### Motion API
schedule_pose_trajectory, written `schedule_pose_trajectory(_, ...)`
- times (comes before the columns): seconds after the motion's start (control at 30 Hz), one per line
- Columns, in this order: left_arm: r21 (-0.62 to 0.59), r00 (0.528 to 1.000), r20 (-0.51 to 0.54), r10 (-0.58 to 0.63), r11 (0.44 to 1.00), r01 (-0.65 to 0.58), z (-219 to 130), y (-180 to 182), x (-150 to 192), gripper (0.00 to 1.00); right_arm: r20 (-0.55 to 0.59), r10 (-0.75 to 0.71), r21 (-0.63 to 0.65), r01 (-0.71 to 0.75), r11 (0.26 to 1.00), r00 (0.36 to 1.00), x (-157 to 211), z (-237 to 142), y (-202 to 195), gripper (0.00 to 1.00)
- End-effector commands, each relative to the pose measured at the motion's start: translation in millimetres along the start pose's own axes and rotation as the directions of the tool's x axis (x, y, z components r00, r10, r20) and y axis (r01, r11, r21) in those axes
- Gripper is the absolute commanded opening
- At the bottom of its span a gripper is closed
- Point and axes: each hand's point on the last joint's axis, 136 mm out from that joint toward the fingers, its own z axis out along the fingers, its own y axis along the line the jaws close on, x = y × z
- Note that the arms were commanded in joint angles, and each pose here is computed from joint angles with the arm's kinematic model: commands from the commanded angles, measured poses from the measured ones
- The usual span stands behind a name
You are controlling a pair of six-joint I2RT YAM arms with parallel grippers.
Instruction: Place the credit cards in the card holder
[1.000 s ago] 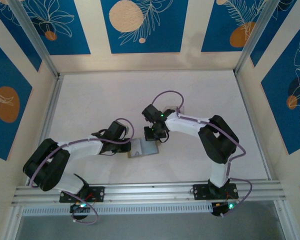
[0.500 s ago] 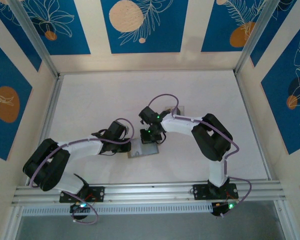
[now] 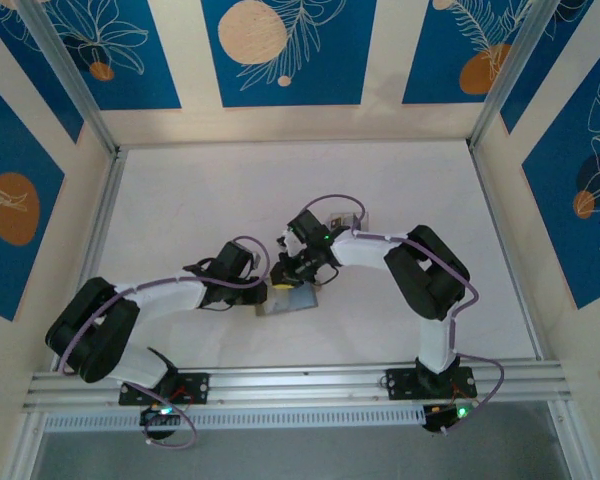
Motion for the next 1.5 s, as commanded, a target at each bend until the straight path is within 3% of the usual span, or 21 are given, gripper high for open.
schedule_pose_trajectory(0.0, -0.001, 1.0, -0.001, 0.026, 1.0, -0.026, -11.4, -4.0, -0.7, 0.31, -0.048, 0.053, -0.04, -0.055, 0.998, 0.997, 4.6, 10.5, -2.2, 0.16)
schedule_pose_trajectory(0.1, -0.018, 0.999, 0.023, 0.03, 0.999, -0.029, -23.3, -2.7, -3.0, 0.38, -0.057, 0.064, -0.057, -0.068, 0.996, 0.996, 4.7, 14.1, -3.1, 0.16)
schedule_pose_trajectory(0.23, -0.037, 0.999, 0.036, 0.017, 0.999, -0.015, -30.1, 2.0, -1.4, 0.39, -0.051, 0.026, -0.061, -0.029, 0.998, 0.998, 6.7, 8.6, 7.5, 0.18)
schedule_pose_trajectory(0.53, -0.057, 0.999, 0.036, -0.015, 0.998, 0.017, -26.5, 10.6, 3.3, 0.39, 0.033, -0.111, -0.084, 0.113, 0.99, 0.993, 18.9, -50.2, 47.1, 0.31)
schedule_pose_trajectory(0.67, -0.058, 0.999, 0.031, -0.016, 0.998, 0.018, -24.7, 11.0, 3.9, 0.4, 0.108, -0.087, 0.13, 0.073, 0.989, 0.99, 19.1, -73.2, 10.2, 0.34)
schedule_pose_trajectory(0.8, -0.052, 1.0, 0.027, -0.012, 0.999, 0.013, -22.5, 10.2, 3.7, 0.4, 0.125, -0.027, 0.379, -0.023, 0.925, 0.992, 23.2, -80.5, -48.2, 0.28)
schedule_pose_trajectory(0.87, -0.052, 1.0, 0.021, -0.007, 0.999, 0.008, -20.5, 9.7, 3.2, 0.39, 0.108, -0.017, 0.43, -0.032, 0.902, 0.994, 25.8, -75.5, -60.2, 0.23)
schedule_pose_trajectory(1.07, -0.061, 1.0, 0.0, -0.007, 0.998, 0.007, -13.4, 12.6, 6.0, 0.38, 0.082, -0.023, 0.511, -0.022, 0.859, 0.996, 23.4, -53.5, -73.7, 0.08)
schedule_pose_trajectory(1.3, -0.087, 0.999, -0.038, -0.004, 0.996, 0.001, -0.7, 19.8, 12.3, 0.37, 0.031, -0.044, 0.579, 0.018, 0.815, 0.999, 21.1, -31.8, -76.3, 0.05)
schedule_pose_trajectory(1.47, -0.088, 0.998, -0.067, -0.006, 0.996, 0.001, 10.5, 22.6, 18.5, 0.35, -0.003, -0.061, 0.549, 0.053, 0.834, 0.998, 26.7, -19.3, -64.1, 0.05)
